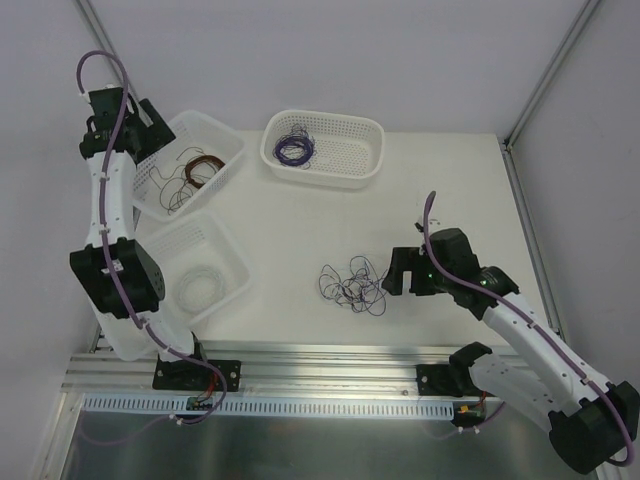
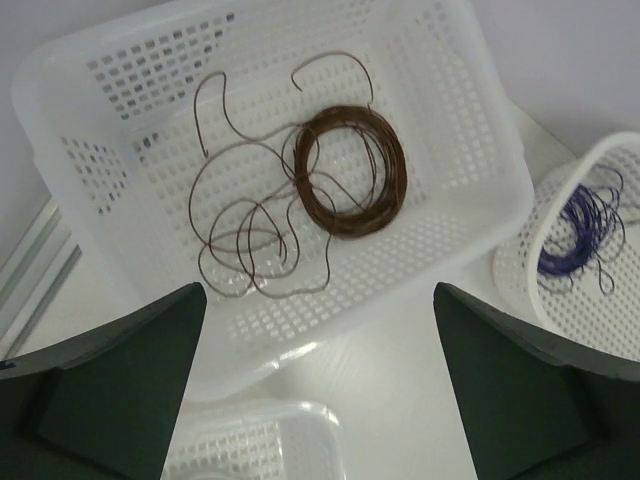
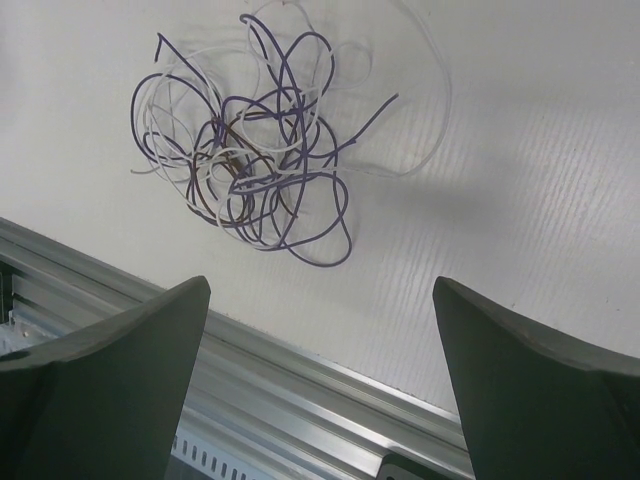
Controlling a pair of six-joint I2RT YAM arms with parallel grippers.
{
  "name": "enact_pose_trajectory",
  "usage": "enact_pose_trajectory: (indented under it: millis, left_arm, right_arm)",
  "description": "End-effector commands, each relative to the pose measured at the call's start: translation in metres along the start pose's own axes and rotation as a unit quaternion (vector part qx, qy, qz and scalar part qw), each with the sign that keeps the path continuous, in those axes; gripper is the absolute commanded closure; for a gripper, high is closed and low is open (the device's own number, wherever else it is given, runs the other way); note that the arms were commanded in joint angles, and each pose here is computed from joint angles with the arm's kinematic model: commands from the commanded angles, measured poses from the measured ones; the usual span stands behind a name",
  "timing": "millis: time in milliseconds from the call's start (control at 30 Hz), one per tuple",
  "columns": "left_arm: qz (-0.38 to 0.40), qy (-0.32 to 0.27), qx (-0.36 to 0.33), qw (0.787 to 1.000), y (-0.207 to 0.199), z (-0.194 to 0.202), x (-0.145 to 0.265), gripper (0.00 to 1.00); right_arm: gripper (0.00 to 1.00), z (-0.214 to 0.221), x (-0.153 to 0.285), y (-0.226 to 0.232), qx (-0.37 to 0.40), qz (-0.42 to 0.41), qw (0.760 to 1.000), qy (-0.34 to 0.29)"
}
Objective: Untangle the cables
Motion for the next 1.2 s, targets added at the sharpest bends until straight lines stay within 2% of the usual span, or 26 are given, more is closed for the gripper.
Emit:
enact_pose_trajectory:
  millis: [0, 33, 100, 133, 233, 400, 500, 533, 700, 833, 1000, 1100, 1167]
  left_arm:
    - [0.078, 0.002, 0.001, 0.997, -0.026, 0.016, 0.053, 0.01]
    - [0.095, -0.008, -0.004, 0.995, -0.032, 0.018, 0.073, 0.01]
    - [0.116, 0.020, -0.027, 0.993, -0.049, 0.051, 0.083, 0.01]
    - [0.128, 0.010, -0.044, 0.991, -0.055, 0.057, 0.099, 0.01]
    - [0.160, 0.036, -0.101, 0.981, -0.084, 0.108, 0.122, 0.01]
    - [0.207, 0.110, -0.139, 0.962, -0.114, 0.197, 0.151, 0.01]
    - [0.232, 0.155, -0.164, 0.946, -0.133, 0.247, 0.169, 0.02]
    - [0.242, 0.173, -0.191, 0.935, -0.143, 0.271, 0.177, 0.02]
    - [0.252, 0.231, -0.227, 0.912, -0.173, 0.334, 0.188, 0.06]
    - [0.254, 0.269, -0.236, 0.899, -0.195, 0.368, 0.189, 0.14]
    - [0.246, 0.308, -0.247, 0.885, -0.212, 0.404, 0.182, 0.18]
    - [0.234, 0.317, -0.250, 0.884, -0.214, 0.417, 0.172, 0.21]
    - [0.224, 0.321, -0.253, 0.885, -0.210, 0.425, 0.165, 0.27]
  right_arm:
    - [0.01, -0.016, 0.009, 0.007, 0.015, -0.002, 1.000, -0.025]
    - [0.00, -0.017, 0.008, 0.007, 0.015, -0.001, 1.000, -0.024]
    - [0.00, -0.018, 0.009, 0.009, 0.014, -0.004, 1.000, -0.027]
    - [0.00, -0.018, 0.008, 0.009, 0.014, -0.005, 1.000, -0.025]
    - [0.00, -0.019, 0.007, 0.014, 0.014, -0.015, 0.999, -0.028]
    - [0.02, -0.019, 0.002, 0.022, 0.022, -0.021, 0.999, -0.021]
    - [0.03, -0.018, -0.005, 0.027, 0.028, -0.018, 0.999, -0.010]
    - [0.04, -0.016, -0.008, 0.030, 0.030, -0.018, 0.999, -0.003]
    - [0.09, -0.013, -0.019, 0.033, 0.027, -0.011, 1.000, 0.006]
    - [0.13, -0.009, -0.028, 0.032, 0.023, 0.001, 1.000, 0.019]
    - [0.23, -0.007, -0.033, 0.030, 0.015, 0.012, 1.000, 0.024]
    - [0.29, -0.009, -0.030, 0.033, 0.021, 0.009, 1.000, 0.018]
    - [0.32, -0.011, -0.025, 0.038, 0.033, -0.001, 0.999, 0.012]
Point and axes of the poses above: each gripper's point midway between its finger pads, its own x axis back along the fingers, its own y axis along the line the jaws close on, z = x × y, the point moved 5 cm from there along x, back along the fingers, and after that the axes turned 4 degrees about -x, right-handed, at the moved point
